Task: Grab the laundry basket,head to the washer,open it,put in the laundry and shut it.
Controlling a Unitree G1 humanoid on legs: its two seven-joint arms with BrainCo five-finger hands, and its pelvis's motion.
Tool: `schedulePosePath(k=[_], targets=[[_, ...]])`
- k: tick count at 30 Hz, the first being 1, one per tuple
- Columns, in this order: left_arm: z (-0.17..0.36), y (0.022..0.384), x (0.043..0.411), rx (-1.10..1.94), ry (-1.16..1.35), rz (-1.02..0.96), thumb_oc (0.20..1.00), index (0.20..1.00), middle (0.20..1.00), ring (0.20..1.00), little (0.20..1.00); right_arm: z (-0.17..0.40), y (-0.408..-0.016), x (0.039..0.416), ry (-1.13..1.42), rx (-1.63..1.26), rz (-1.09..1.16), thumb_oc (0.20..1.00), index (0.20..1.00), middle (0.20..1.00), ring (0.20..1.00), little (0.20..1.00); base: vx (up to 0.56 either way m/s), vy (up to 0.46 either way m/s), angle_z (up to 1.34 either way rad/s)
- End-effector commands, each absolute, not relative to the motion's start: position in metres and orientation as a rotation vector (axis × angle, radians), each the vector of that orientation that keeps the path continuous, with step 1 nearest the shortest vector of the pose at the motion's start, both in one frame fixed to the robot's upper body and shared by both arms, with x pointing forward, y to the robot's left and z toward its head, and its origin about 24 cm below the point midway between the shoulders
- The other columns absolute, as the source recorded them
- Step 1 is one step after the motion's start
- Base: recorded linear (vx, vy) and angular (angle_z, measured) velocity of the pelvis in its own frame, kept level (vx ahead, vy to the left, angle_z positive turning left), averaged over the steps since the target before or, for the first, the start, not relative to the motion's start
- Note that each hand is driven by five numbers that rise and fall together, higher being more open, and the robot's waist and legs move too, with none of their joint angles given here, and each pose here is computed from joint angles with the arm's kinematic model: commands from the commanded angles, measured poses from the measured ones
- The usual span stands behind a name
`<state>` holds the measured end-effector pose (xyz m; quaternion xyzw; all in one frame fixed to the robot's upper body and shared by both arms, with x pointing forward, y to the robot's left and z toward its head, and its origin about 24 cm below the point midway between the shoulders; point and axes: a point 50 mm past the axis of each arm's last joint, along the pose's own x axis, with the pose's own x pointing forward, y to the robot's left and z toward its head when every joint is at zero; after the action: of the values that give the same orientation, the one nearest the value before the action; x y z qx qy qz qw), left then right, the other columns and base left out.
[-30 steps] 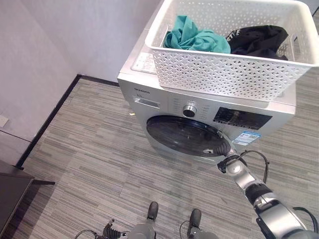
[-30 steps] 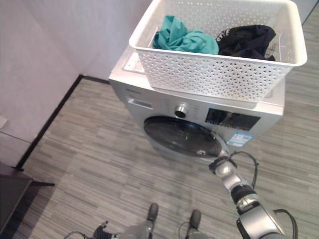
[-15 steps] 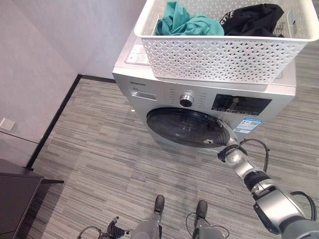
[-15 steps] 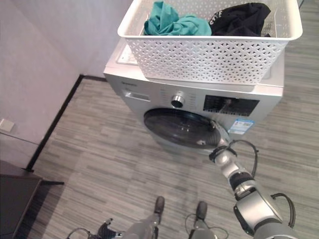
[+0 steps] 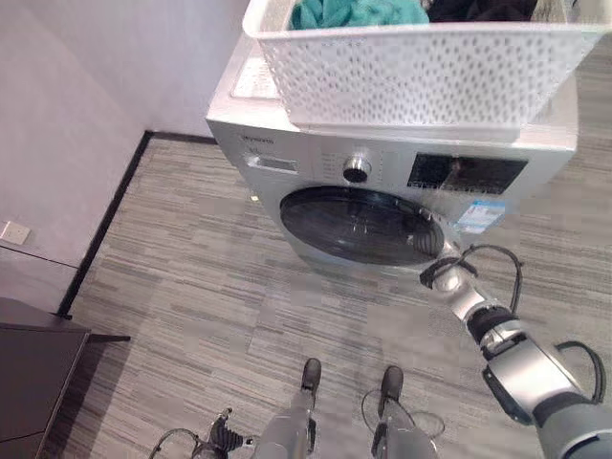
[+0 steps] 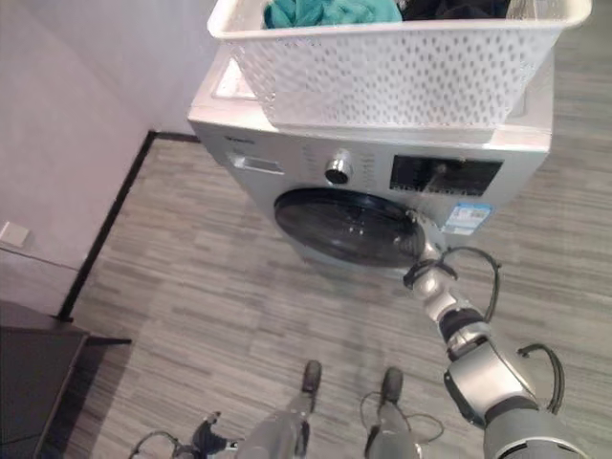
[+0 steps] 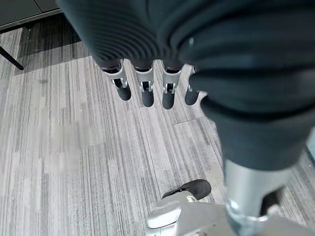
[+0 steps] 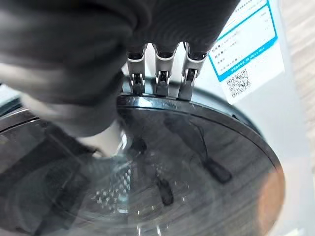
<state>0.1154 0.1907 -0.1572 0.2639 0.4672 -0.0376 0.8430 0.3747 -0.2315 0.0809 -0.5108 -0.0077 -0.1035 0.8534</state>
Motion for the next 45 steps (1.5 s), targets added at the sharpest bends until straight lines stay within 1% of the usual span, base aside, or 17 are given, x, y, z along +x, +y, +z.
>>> schedulePosePath(k=[1,6,13,15,16,19,22,24,26,27,28,33,39,41,42,43,45], targets=[[-0.148,0.184,0.142,0.563,0.889,-0.108,1.000,1.000,1.000,1.000,1.000,0.115,-0.268,0.386,0.083,-1.164,-0.332,0.200,0.200,0.200,0.200,0.200,-0.04,0.015,-0.05],[-0.145,0.175,0.151,0.548,0.848,-0.139,1.000,1.000,1.000,1.000,1.000,0.135,-0.298,0.381,0.107,-1.245,-0.435,0.200,0.200,0.200,0.200,0.200,-0.02,0.024,0.03],[-0.140,0.170,0.161,0.527,0.810,-0.133,1.000,1.000,1.000,1.000,1.000,0.141,-0.308,0.378,0.102,-1.258,-0.479,0.200,0.200,0.200,0.200,0.200,-0.01,0.027,0.02],[-0.141,0.168,0.159,0.520,0.822,-0.128,1.000,1.000,1.000,1.000,1.000,0.126,-0.299,0.377,0.119,-1.231,-0.446,0.200,0.200,0.200,0.200,0.200,0.03,0.007,0.45],[-0.144,0.169,0.153,0.513,0.849,-0.108,1.000,1.000,1.000,1.000,1.000,0.095,-0.280,0.374,0.170,-1.175,-0.365,0.200,0.200,0.200,0.200,0.200,0.02,0.011,0.25],[-0.149,0.172,0.144,0.514,0.896,-0.088,1.000,1.000,1.000,1.000,1.000,0.043,-0.253,0.359,0.269,-1.076,-0.265,0.200,0.200,0.200,0.200,0.200,0.03,-0.007,-0.15],[-0.151,0.173,0.140,0.504,0.916,-0.067,1.000,1.000,1.000,1.000,1.000,0.003,-0.239,0.337,0.363,-1.006,-0.205,0.200,0.200,0.200,0.200,0.200,0.04,-0.025,0.03],[-0.152,0.174,0.137,0.505,0.924,-0.067,1.000,1.000,1.000,1.000,1.000,-0.005,-0.237,0.332,0.385,-1.001,-0.187,0.200,0.200,0.200,0.200,0.200,0.03,-0.008,0.23],[-0.153,0.176,0.132,0.502,0.930,-0.068,1.000,1.000,1.000,1.000,1.000,-0.054,-0.217,0.294,0.515,-0.948,-0.073,0.200,0.200,0.200,0.200,0.200,0.06,0.011,0.42],[-0.154,0.179,0.128,0.503,0.937,-0.062,1.000,1.000,1.000,1.000,1.000,-0.067,-0.207,0.282,0.542,-0.927,-0.020,0.401,0.401,0.401,0.401,0.401,0.04,0.028,0.36],[-0.154,0.182,0.126,0.502,0.944,-0.057,1.000,1.000,1.000,1.000,1.000,-0.074,-0.205,0.275,0.565,-0.919,0.003,1.000,1.000,1.000,1.000,1.000,0.05,0.026,0.20],[-0.153,0.186,0.122,0.503,0.936,-0.056,1.000,1.000,1.000,1.000,1.000,-0.097,-0.189,0.249,0.639,-0.900,0.101,1.000,1.000,1.000,1.000,1.000,0.05,0.014,0.01],[-0.134,0.200,0.131,0.454,0.796,-0.031,1.000,1.000,1.000,1.000,1.000,-0.112,-0.173,0.227,0.646,-0.882,0.214,1.000,1.000,1.000,1.000,1.000,0.03,0.014,0.03],[-0.104,0.212,0.149,0.467,0.625,-0.037,1.000,1.000,1.000,1.000,1.000,-0.114,-0.166,0.221,0.633,-0.874,0.260,1.000,1.000,1.000,1.000,1.000,0.00,0.004,0.02],[-0.076,0.223,0.160,0.481,0.498,-0.029,1.000,1.000,1.000,1.000,1.000,-0.117,-0.161,0.216,0.636,-0.852,0.282,1.000,1.000,1.000,1.000,1.000,0.00,0.000,0.00],[-0.076,0.223,0.160,0.481,0.498,-0.029,1.000,1.000,1.000,1.000,1.000,-0.117,-0.161,0.216,0.636,-0.852,0.282,1.000,1.000,1.000,1.000,1.000,0.00,0.000,0.00],[-0.039,0.240,0.171,0.476,0.346,0.023,1.000,1.000,1.000,1.000,1.000,-0.118,-0.150,0.212,0.641,-0.769,0.331,1.000,1.000,1.000,1.000,1.000,0.00,0.000,0.00]])
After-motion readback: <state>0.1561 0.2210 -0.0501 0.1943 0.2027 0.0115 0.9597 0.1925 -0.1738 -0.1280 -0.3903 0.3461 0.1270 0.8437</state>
